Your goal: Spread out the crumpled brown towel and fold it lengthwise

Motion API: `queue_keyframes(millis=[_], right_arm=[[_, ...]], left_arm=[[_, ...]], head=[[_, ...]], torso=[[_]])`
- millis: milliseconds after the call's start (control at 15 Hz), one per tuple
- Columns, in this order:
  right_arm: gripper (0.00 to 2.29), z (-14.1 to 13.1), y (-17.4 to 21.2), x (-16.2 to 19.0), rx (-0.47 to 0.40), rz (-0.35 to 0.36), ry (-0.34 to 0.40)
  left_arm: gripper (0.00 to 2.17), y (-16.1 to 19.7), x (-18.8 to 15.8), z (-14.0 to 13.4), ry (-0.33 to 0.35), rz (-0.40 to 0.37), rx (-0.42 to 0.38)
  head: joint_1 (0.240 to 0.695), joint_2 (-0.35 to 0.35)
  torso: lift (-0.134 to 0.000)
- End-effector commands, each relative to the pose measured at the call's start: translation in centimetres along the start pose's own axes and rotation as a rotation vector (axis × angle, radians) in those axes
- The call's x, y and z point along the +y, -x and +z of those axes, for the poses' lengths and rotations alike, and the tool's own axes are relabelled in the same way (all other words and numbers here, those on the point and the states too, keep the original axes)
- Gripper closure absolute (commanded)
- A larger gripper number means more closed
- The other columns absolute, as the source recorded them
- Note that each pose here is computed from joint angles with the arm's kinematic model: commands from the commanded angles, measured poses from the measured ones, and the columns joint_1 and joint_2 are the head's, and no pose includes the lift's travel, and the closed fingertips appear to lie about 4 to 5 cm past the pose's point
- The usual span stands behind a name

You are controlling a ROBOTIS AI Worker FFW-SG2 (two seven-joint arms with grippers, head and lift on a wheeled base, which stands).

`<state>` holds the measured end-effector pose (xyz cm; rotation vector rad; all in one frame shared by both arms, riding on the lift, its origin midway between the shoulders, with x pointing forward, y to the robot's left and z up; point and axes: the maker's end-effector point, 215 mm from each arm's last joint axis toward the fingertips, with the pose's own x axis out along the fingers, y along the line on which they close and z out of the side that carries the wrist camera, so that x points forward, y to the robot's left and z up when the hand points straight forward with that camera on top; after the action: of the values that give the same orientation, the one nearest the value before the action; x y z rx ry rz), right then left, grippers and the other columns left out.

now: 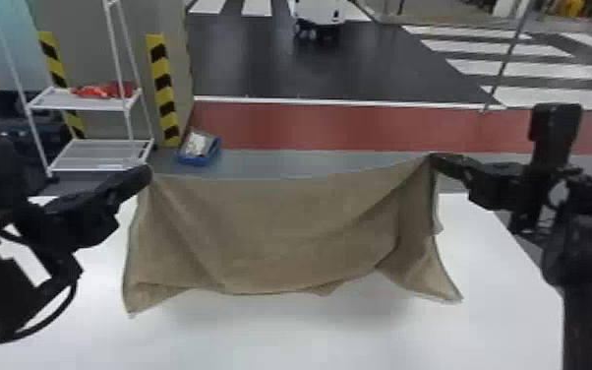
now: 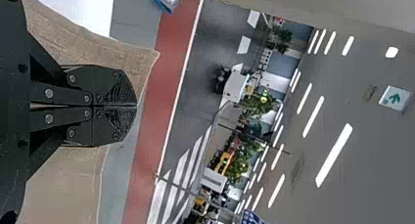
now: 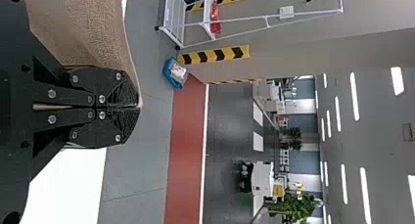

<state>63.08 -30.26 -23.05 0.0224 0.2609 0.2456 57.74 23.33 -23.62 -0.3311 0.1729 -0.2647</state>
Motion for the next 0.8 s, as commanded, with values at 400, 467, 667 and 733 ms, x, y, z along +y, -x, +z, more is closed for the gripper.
queue_keyframes(millis=[400,467,667,733], right_arm=[[1.68,12.2,-6.5,-3.8,-0.139,-0.014,0.044],[1.68,12.6,-6.1,-3.9,-0.143,-0.005,0.053],[1.68,8.3,-2.6,-4.5,-0.109,0.018,0.035],[1.68,5.1,-1.5,-4.1,-0.08,0.047,0.022]], left_arm=[[1.71,-10.4,1.5,12.7,-0.043,-0.015,-0.19],[1.71,-10.2,1.3,13.4,-0.046,-0.021,-0.205],[1.71,-6.2,2.2,10.4,-0.049,0.004,-0.207],[1.71,-4.5,3.1,7.2,-0.043,0.026,-0.174]], head=[[0.423,-0.04],[0.375,-0.043],[0.336,-0.05],[0.337,-0.052]], torso=[[-0.124],[-0.124],[-0.124],[-0.124]])
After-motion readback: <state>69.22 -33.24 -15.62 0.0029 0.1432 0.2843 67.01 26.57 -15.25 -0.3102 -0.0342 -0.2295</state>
